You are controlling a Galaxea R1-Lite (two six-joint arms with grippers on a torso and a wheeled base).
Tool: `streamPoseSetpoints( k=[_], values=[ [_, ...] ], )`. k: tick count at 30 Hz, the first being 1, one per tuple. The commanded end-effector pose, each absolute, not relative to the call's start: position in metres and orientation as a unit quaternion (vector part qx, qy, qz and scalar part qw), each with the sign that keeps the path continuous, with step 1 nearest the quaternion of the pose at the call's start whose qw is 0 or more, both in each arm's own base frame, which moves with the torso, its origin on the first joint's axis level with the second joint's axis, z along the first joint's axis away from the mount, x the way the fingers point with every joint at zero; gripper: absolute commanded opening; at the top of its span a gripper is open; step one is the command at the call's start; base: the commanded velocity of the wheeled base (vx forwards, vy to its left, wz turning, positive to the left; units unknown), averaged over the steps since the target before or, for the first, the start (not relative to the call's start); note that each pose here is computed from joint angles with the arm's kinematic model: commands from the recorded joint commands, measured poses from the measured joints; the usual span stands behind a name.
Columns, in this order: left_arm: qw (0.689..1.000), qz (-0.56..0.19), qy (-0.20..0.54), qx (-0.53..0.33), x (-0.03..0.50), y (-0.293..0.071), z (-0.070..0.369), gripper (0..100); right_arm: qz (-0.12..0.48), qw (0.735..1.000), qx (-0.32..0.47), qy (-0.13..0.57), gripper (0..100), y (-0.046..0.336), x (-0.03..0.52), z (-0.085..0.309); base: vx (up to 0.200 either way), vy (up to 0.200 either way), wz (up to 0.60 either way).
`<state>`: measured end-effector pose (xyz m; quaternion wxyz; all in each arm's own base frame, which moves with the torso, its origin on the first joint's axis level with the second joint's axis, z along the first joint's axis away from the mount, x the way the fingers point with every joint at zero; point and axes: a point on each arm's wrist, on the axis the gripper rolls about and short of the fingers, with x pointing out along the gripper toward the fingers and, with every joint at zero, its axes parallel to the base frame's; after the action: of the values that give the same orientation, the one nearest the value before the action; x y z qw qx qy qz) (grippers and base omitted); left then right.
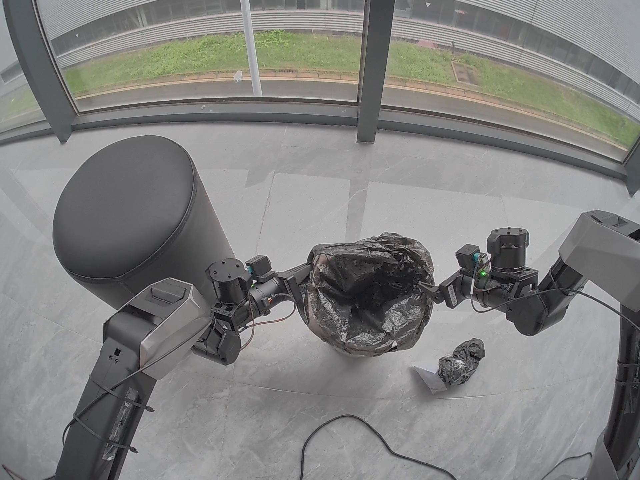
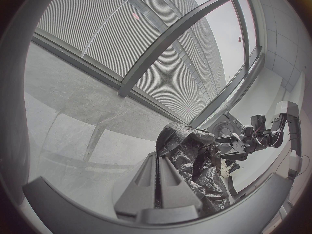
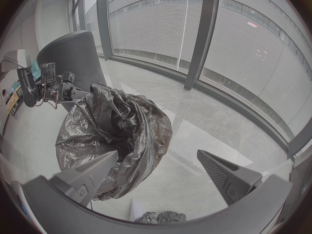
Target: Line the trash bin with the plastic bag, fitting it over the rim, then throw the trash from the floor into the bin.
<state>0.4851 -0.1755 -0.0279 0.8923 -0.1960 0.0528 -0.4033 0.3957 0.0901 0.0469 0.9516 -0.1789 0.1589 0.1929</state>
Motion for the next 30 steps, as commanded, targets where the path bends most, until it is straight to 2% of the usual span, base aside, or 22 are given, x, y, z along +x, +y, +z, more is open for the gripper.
streamPoseSetpoints(
  k=[1, 14, 22, 30],
  values=[
    [0.895, -0.399, 0.045, -0.196, 0.490, -0.171, -0.025, 0, 0.195, 0.952, -0.177, 0.155, 100, 0.093, 0.397, 0.048, 0.000, 0.000, 0.00],
    [0.896, -0.397, 0.044, -0.196, 0.493, -0.168, -0.022, 0, 0.198, 0.953, -0.175, 0.150, 100, 0.097, 0.397, 0.051, 0.000, 0.000, 0.00],
    [0.887, -0.405, 0.020, -0.219, 0.500, -0.172, 0.005, 0, 0.208, 0.951, -0.170, 0.151, 100, 0.107, 0.393, 0.051, 0.000, 0.000, 0.00],
    [0.887, -0.399, 0.039, -0.229, 0.502, -0.170, 0.009, 0, 0.210, 0.952, -0.164, 0.152, 100, 0.112, 0.392, 0.051, 0.000, 0.000, 0.00]
  ],
)
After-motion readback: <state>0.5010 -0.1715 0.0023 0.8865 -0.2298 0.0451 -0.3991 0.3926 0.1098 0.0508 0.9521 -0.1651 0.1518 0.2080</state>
